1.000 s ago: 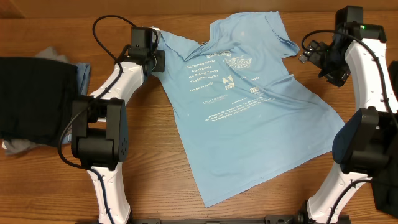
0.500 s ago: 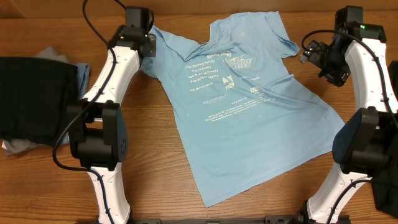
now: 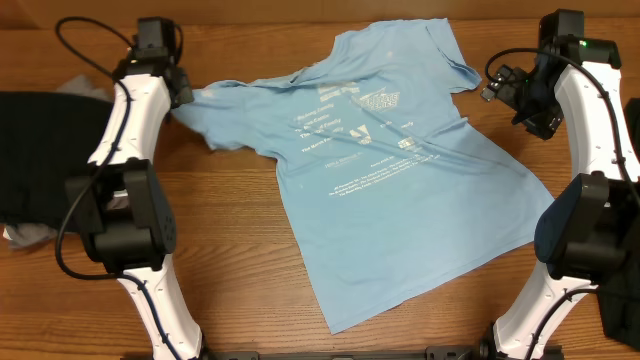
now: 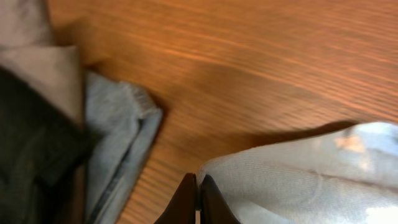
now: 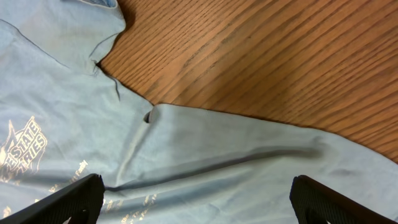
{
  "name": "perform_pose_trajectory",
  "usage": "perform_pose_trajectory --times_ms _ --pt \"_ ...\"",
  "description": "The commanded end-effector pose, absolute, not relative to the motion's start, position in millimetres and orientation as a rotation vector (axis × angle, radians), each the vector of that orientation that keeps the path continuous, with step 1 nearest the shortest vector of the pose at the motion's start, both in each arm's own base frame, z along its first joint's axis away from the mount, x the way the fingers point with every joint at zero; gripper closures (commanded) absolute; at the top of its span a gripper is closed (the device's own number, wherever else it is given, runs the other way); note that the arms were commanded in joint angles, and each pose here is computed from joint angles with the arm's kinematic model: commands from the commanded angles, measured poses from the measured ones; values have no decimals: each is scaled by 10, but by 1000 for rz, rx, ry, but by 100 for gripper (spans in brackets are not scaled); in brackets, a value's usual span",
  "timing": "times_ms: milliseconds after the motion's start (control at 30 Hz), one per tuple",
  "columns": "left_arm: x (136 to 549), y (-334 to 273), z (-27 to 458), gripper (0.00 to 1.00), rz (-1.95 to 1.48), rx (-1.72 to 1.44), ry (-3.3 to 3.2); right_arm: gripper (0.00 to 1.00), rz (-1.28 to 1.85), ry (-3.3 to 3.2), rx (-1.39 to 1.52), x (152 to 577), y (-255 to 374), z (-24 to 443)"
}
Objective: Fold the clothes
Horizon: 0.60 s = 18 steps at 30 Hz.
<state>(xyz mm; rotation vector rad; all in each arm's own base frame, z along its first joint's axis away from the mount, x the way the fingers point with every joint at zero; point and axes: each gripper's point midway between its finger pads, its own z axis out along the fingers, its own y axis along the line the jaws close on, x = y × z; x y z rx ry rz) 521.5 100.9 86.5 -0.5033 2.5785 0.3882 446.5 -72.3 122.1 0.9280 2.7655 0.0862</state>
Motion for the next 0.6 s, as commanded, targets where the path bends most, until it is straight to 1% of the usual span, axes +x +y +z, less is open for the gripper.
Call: perform_pose_trajectory --times_ms 0,167,267,367,567 --pt "5160 1054 906 96 331 -588 2581 0 99 2740 918 4519 -740 1304" --pt "4905 1048 799 96 347 -681 2665 0 99 2739 918 4520 -740 1305" --pt "4634 1024 723 96 370 -796 2741 0 99 2739 918 4520 -740 1305" --pt "4466 1005 690 96 394 -808 2807 0 99 2739 918 4520 -740 1305" --pt "4373 992 678 96 413 -746 2869 0 99 2739 918 4520 -740 1305"
